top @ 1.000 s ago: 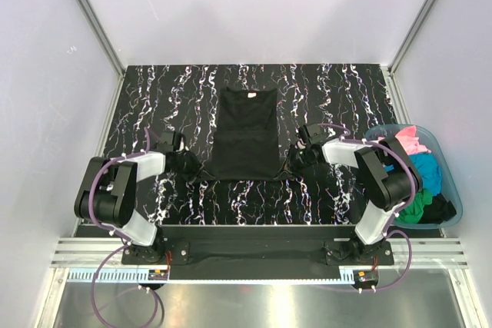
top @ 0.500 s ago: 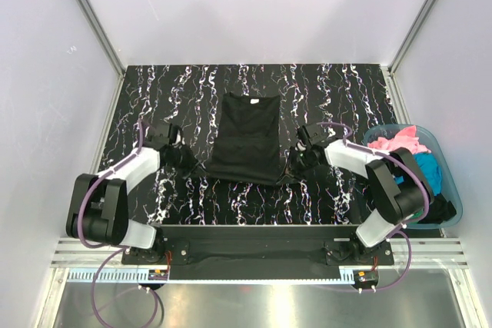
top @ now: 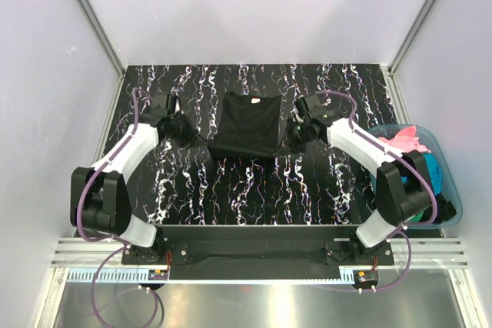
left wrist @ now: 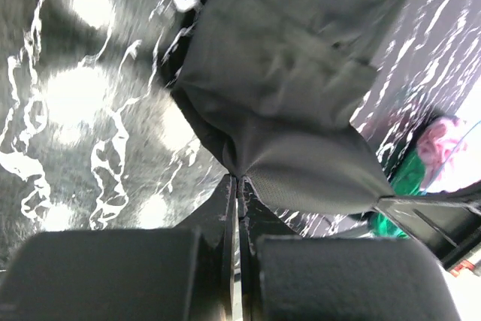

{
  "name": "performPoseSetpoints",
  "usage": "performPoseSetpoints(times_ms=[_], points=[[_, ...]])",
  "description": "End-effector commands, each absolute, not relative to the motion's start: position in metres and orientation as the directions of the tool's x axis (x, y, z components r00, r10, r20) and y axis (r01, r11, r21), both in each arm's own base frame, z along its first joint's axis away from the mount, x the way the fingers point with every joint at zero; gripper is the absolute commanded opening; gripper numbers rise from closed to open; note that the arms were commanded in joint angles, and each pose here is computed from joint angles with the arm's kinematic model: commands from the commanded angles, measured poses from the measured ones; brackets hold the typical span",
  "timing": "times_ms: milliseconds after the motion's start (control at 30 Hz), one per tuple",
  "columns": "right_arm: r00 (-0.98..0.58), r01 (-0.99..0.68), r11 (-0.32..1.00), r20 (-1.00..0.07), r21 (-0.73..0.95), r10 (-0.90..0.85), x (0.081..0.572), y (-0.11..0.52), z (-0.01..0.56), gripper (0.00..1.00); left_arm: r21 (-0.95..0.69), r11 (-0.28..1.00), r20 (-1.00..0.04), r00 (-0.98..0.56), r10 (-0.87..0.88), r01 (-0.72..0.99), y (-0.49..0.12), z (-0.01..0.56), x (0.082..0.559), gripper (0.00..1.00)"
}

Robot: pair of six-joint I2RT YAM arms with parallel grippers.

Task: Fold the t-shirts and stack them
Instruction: Fold the tshirt

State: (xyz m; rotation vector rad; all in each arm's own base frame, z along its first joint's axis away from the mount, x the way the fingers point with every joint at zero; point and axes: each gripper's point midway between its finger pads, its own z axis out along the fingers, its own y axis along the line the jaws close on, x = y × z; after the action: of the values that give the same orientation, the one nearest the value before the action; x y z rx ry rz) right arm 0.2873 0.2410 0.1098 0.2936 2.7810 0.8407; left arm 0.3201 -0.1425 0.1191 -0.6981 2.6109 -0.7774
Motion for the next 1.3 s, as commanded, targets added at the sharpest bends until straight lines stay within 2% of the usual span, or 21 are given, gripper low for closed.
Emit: performPoseSetpoints(times_ms=[0,200,433,600,767,967,1167,1267], points=[[-0.937,0.089,0.849,-0.245,0.521,0.248,0.315,0.235,0.137,0.0,-0.596,0.75,-0.306,-0.783,-0.542,-0.287,-0.137,0.159,0.362,0.0],[-0.913,0.082,0.847,-0.3,0.526,0.275,0.357,0.228,0.16,0.0,-0.652,0.727,-0.353,-0.762,-0.543,-0.216,-0.149,0.194,0.413,0.0],[-0.904,0.066,0.835,-0.322,0.546,0.281,0.406,0.233,0.161,0.0,-0.715,0.69,-0.402,-0.739,-0.541,-0.115,-0.163,0.22,0.477,0.0],[-0.889,0.08,0.82,-0.332,0.567,0.316,0.436,0.231,0.162,0.0,-0.732,0.669,-0.386,-0.734,-0.559,-0.125,-0.167,0.209,0.511,0.0],[-0.874,0.087,0.804,-0.342,0.588,0.345,0.461,0.224,0.166,0.0,-0.785,0.619,-0.416,-0.713,-0.565,-0.032,-0.179,0.218,0.541,0.0],[-0.866,0.098,0.785,-0.336,0.611,0.37,0.478,0.222,0.159,0.0,-0.861,0.505,-0.394,-0.709,-0.585,0.062,-0.199,0.223,0.572,0.0],[-0.845,0.089,0.758,-0.354,0.646,0.401,0.503,0.22,0.154,0.0,-0.885,0.463,-0.368,-0.693,-0.62,0.055,-0.207,0.203,0.599,0.0],[-0.832,0.095,0.746,-0.359,0.659,0.423,0.518,0.216,0.15,0.0,-0.882,0.462,-0.394,-0.675,-0.624,0.088,-0.211,0.206,0.609,0.0]])
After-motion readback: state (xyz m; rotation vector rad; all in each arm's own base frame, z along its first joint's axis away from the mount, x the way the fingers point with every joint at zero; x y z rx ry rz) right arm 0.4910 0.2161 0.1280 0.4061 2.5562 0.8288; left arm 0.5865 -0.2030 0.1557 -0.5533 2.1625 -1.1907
